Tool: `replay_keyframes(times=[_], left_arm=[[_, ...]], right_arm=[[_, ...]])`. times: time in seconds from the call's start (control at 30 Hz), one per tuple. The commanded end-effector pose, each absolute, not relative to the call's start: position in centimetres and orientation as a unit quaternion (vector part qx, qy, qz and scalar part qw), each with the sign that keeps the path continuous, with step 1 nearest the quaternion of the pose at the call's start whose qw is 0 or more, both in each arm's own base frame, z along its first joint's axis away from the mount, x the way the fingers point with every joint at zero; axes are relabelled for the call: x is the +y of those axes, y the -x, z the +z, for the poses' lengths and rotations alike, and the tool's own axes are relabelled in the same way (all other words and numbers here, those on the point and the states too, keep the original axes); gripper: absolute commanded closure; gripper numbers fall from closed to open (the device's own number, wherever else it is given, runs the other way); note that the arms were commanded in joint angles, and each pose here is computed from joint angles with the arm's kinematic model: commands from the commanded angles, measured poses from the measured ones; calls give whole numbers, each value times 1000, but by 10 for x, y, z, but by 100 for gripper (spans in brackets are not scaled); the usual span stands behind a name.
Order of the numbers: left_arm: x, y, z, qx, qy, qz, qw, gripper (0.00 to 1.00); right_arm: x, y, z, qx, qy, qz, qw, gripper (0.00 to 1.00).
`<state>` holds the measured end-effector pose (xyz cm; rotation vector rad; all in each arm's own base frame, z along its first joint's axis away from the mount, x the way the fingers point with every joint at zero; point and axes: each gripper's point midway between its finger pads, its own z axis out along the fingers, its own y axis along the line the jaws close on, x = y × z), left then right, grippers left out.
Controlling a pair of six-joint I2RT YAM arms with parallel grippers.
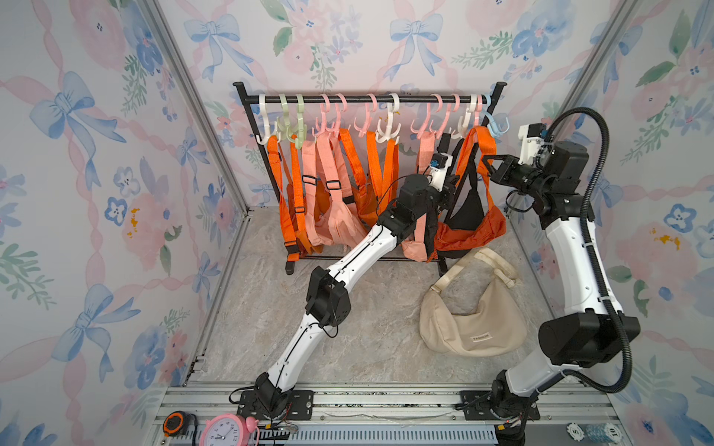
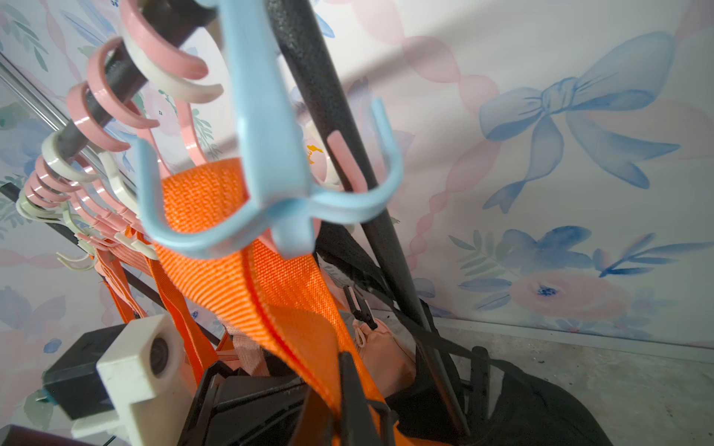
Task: Take the bag off the hook
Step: Pick up the bag from the hook, then place the bag inside the bag.
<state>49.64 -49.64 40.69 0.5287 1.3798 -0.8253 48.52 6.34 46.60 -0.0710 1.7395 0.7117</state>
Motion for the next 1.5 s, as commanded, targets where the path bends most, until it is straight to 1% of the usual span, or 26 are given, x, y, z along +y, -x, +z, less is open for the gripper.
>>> replay_keyframes(times=[0.0, 0.2, 0.4, 0.7, 1.03, 1.3, 1.47], left_arm=[[-471, -474, 480, 564, -225, -366, 705, 100], [-461, -461, 504, 556, -229, -355, 715, 100], [-456, -443, 520, 557, -243, -336, 719, 100], [-452, -402, 549, 543, -269, -308, 733, 100], [-442, -352, 559, 544, -293, -264, 741, 100], [-419, -310, 549, 541, -286, -269, 744, 100], [-397, -284, 542, 537, -274, -273, 750, 100]], right_arm=[[77, -475, 485, 733, 47, 325, 595, 100], [84, -476, 479, 733, 46, 336, 589, 100], [89, -468, 485, 730, 50, 339, 591, 100], [87, -442, 499, 723, 50, 330, 605, 100], [72, -390, 510, 715, 21, 292, 635, 100], [59, -344, 502, 718, -16, 265, 643, 100], [45, -305, 494, 722, -42, 232, 650, 100]])
